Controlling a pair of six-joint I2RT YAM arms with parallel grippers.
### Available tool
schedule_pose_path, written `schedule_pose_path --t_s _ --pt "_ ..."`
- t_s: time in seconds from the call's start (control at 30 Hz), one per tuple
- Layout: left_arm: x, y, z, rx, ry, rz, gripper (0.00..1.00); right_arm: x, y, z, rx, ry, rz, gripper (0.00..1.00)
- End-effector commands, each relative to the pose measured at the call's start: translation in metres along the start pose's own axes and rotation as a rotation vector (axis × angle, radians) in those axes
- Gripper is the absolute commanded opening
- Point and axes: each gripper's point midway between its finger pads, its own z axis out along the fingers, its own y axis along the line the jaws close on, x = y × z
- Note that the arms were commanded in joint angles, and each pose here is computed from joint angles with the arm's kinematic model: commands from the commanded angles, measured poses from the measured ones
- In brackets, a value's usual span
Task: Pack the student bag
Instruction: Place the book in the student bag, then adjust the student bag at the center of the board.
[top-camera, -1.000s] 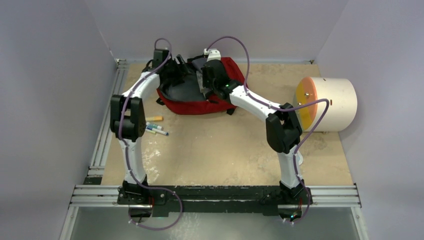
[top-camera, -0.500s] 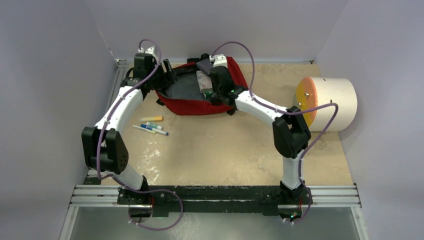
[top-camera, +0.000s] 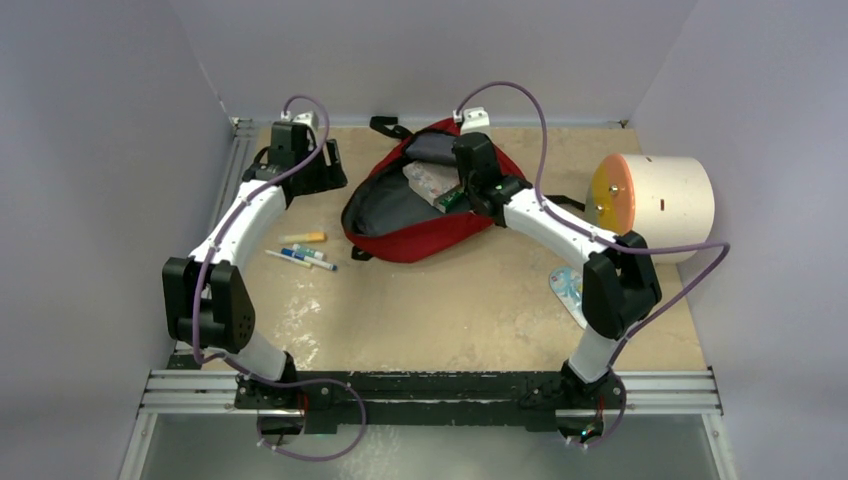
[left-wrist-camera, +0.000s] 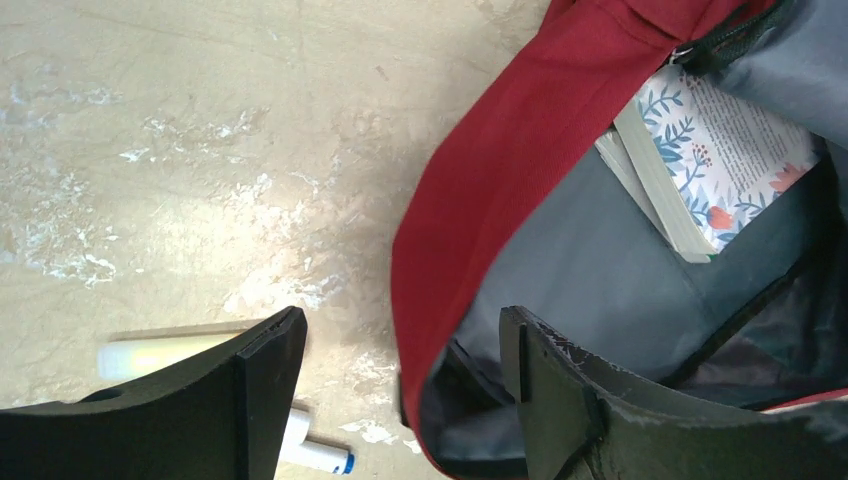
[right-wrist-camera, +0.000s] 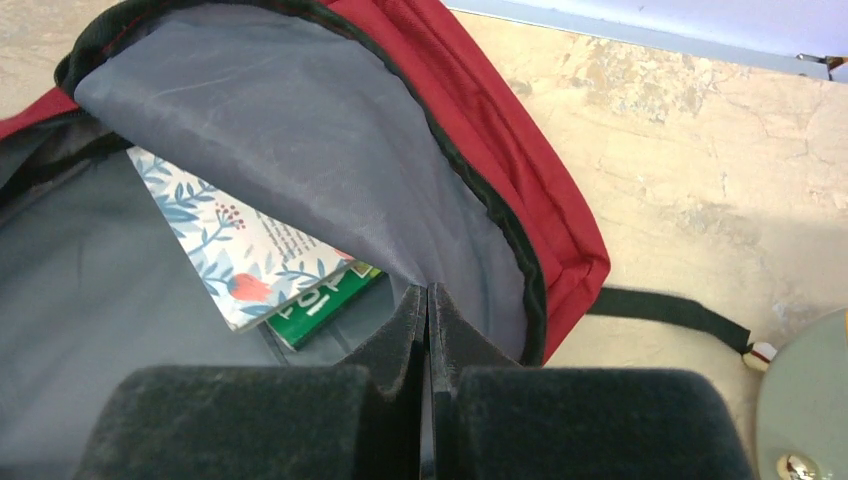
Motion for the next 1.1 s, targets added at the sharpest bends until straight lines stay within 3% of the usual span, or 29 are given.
schedule_pose_path --t_s 0.0,0.17,0.33,0.4,0.5,0.63,0.8,0.87,1.07 --pt "0.001 -0.016 -0.005 0.095 0.001 0.076 0.71 -0.02 -0.013 -0.013 0.014 -0.05 0.005 0.0" --pt "0.037 -0.06 -0.013 0.296 0.069 0.106 0.71 -0.007 0.012 -0.013 -0.133 -0.025 -0.012 0.0" --pt "0.064 -0.054 -0.013 0.29 0.114 0.098 0.71 0.003 0.037 -0.023 -0.305 -0.015 -0.062 0.01" --pt "0.071 -0.049 -0.012 0.271 0.128 0.098 0.71 0.009 0.054 -0.033 -0.423 -0.002 -0.074 0.12" --pt "0.078 -0.041 -0.01 0.239 0.138 0.099 0.71 0.011 0.07 -0.049 -0.541 0.002 0.002 0.37" --pt "0.081 -0.034 -0.011 0.209 0.137 0.104 0.7 0.002 0.057 -0.044 -0.457 0.003 0.128 0.54" --pt "0.077 -0.041 -0.02 0.257 0.081 0.105 0.7 -0.008 0.009 -0.022 -0.293 -0.01 0.216 0.56" --pt "0.077 -0.043 -0.024 0.274 0.061 0.097 0.7 -0.007 0.0 -0.016 -0.27 0.022 0.366 0.69" --pt "0.073 -0.045 -0.032 0.29 0.017 0.088 0.69 0.0 -0.018 0.008 -0.279 0.081 0.462 0.71"
